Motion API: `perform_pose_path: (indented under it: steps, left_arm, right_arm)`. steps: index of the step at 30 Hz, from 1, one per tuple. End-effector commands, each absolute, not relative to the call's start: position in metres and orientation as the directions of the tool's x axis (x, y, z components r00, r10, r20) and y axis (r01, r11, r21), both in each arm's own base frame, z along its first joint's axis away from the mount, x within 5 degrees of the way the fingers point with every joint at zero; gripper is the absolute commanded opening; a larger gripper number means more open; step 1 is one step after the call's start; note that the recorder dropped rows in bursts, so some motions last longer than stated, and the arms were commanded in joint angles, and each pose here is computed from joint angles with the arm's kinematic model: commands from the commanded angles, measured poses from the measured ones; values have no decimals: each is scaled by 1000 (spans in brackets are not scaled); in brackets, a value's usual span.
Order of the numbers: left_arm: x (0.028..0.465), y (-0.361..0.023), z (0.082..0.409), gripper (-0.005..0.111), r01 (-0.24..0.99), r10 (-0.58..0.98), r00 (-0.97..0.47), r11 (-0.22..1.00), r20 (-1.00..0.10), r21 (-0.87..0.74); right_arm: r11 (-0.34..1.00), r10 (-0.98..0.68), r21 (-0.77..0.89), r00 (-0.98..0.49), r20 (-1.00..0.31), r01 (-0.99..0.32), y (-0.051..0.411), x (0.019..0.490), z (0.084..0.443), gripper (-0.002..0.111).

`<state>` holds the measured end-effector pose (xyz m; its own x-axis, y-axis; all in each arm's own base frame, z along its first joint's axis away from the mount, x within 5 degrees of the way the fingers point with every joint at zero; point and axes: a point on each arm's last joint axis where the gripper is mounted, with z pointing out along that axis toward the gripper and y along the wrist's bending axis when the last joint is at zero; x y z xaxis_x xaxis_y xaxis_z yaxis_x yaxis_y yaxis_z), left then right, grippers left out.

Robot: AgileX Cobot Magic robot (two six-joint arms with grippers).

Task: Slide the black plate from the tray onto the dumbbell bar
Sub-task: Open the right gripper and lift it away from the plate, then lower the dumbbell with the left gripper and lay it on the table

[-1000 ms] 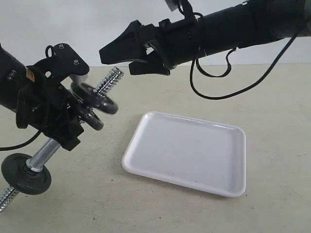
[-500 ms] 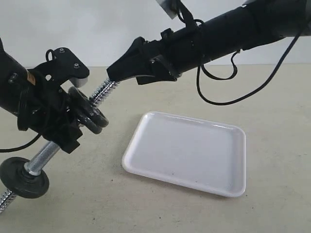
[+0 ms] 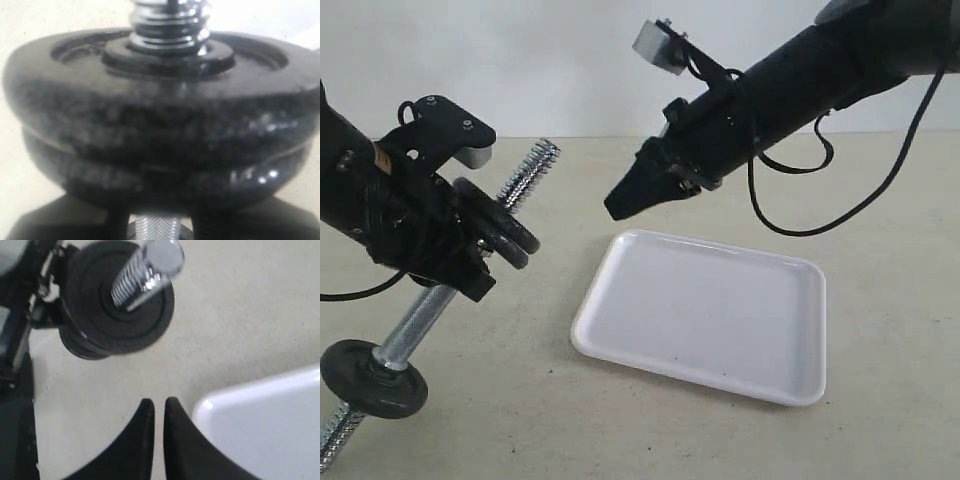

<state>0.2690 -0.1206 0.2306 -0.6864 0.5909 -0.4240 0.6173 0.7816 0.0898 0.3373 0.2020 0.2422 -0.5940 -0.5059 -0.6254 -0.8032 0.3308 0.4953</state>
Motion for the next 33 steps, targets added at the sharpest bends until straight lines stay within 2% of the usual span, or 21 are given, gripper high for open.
perform_pose_path:
  steps: [1, 7, 13, 23, 33]
  left_arm:
    - [311, -132, 280, 4, 450, 311, -402, 886, -861, 110]
    - [324, -137, 254, 4, 410, 240, -470, 912, -849, 30]
    - [334, -139, 244, 4, 363, 150, -472, 931, -869, -37]
    - [353, -124, 229, 4, 230, -45, -487, 957, -872, -178]
    - [360, -117, 235, 4, 143, -228, -431, 938, -873, -316]
  right_arm:
    - [409, -598, 455, -609, -521, -791, 190, 335, 238, 2]
    - [482, -659, 398, -623, -422, -780, 180, 335, 229, 2]
    - [544, -692, 337, -638, -338, -769, 170, 335, 224, 2]
    - [548, -686, 344, -645, -336, -762, 171, 335, 224, 2]
    - [548, -686, 344, -645, -336, -762, 171, 335, 224, 2]
